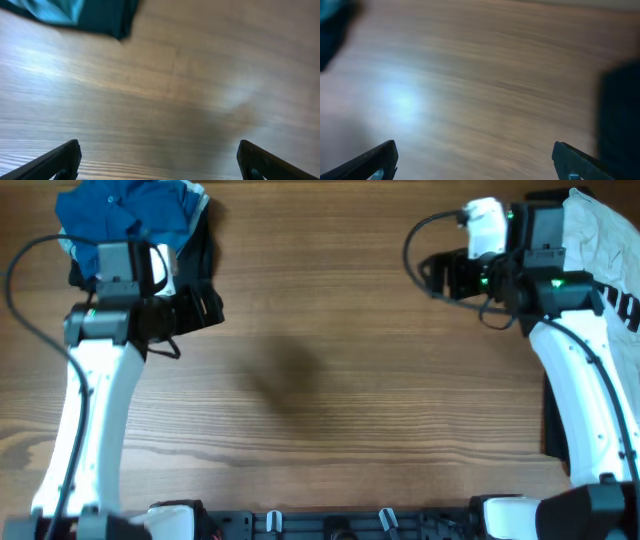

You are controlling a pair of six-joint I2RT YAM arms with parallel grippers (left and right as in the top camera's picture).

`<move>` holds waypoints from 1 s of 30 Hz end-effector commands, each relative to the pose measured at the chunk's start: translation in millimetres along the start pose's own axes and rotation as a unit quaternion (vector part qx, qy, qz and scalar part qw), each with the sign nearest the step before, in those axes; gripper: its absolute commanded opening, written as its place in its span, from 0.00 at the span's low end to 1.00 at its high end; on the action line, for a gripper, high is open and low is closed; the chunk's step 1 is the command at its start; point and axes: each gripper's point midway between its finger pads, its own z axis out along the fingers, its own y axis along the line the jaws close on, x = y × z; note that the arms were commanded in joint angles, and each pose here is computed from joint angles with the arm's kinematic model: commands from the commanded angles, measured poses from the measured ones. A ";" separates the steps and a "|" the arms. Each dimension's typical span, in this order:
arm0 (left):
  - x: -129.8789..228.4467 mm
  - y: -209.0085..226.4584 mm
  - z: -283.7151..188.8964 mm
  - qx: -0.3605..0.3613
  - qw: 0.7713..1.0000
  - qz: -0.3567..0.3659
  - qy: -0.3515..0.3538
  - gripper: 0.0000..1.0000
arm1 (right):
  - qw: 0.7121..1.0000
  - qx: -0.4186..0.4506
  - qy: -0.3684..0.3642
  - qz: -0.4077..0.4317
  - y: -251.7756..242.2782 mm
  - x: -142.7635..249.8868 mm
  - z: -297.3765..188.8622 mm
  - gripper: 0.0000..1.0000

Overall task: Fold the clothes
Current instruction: 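Reach the right gripper to the white T-shirt on the right and grasp it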

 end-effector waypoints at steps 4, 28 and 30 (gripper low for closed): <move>3.5 -6.9 17.8 0.023 0.999 0.012 0.029 1.00 | 0.953 0.234 -0.037 0.191 -187.6 14.4 -26.8 0.96; 13.6 -44.1 21.5 0.047 0.997 0.059 0.033 1.00 | 0.919 0.256 0.094 0.286 -299.3 152.3 98.5 0.63; 13.4 -44.1 21.5 0.047 0.997 0.059 0.033 1.00 | 0.917 0.264 0.089 0.286 -303.9 151.2 96.8 0.61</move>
